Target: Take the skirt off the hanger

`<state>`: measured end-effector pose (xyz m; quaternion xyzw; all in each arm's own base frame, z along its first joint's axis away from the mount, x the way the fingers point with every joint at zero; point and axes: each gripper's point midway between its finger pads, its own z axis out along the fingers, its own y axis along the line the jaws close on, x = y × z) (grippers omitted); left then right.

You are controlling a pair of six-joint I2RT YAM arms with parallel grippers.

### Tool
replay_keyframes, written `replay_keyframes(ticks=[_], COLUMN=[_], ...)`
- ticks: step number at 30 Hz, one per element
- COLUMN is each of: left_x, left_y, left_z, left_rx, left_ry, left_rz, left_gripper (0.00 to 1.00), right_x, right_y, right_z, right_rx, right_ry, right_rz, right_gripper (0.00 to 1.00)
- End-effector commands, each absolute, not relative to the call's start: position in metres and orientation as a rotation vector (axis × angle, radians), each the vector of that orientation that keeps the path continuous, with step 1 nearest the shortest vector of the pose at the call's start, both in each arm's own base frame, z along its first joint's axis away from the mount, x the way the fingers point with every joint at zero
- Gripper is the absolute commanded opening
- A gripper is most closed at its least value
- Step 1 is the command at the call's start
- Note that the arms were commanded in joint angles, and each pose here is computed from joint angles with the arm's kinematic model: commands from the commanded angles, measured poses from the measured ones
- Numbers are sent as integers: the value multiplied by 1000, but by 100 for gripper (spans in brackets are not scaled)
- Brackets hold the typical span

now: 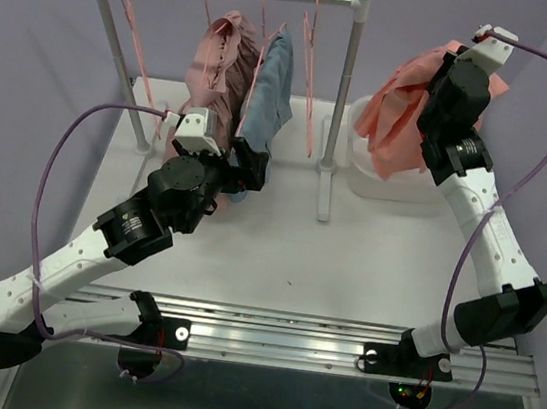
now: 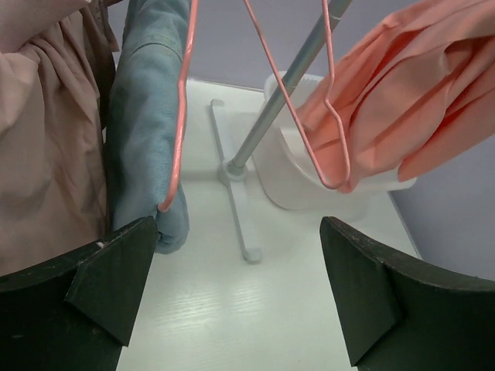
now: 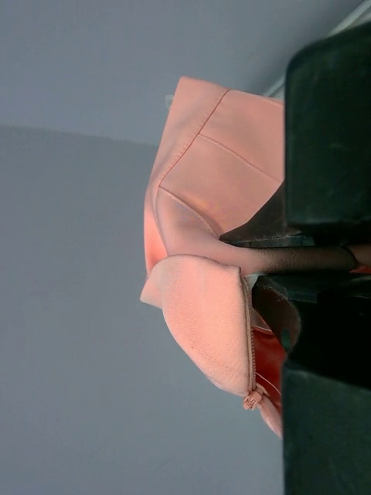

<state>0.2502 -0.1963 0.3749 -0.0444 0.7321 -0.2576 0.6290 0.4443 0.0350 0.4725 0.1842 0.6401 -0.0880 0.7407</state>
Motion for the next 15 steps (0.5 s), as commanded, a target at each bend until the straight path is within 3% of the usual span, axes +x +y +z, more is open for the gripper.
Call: replay_keyframes(ticks=[1, 8, 10, 11, 12, 15], left_x=[259, 288, 302, 308, 320, 346], left_y=[-186, -191, -189, -194, -184, -180], left_z=[407, 421, 430, 435, 440, 447], left_rx=[-192, -208, -204, -184, -200, -178], left_ry=[1610, 1633, 1625, 1623, 1608, 1594], left_rz=[-560, -475, -448, -459, -436, -446], left_gripper=[99, 99, 99, 99, 99, 99], right_x=[467, 520, 529, 530, 530, 520], right_y=[28, 7, 9, 10, 11, 3], right_z=[508, 388, 352, 338, 330, 339], right_rx=[388, 409, 369, 364, 371, 417], right_ry=[1304, 1514, 1594, 1627, 1644, 1626], right_rz=[-177, -145, -121, -126, -118, -137], right_gripper=[1, 1, 29, 85, 100, 100])
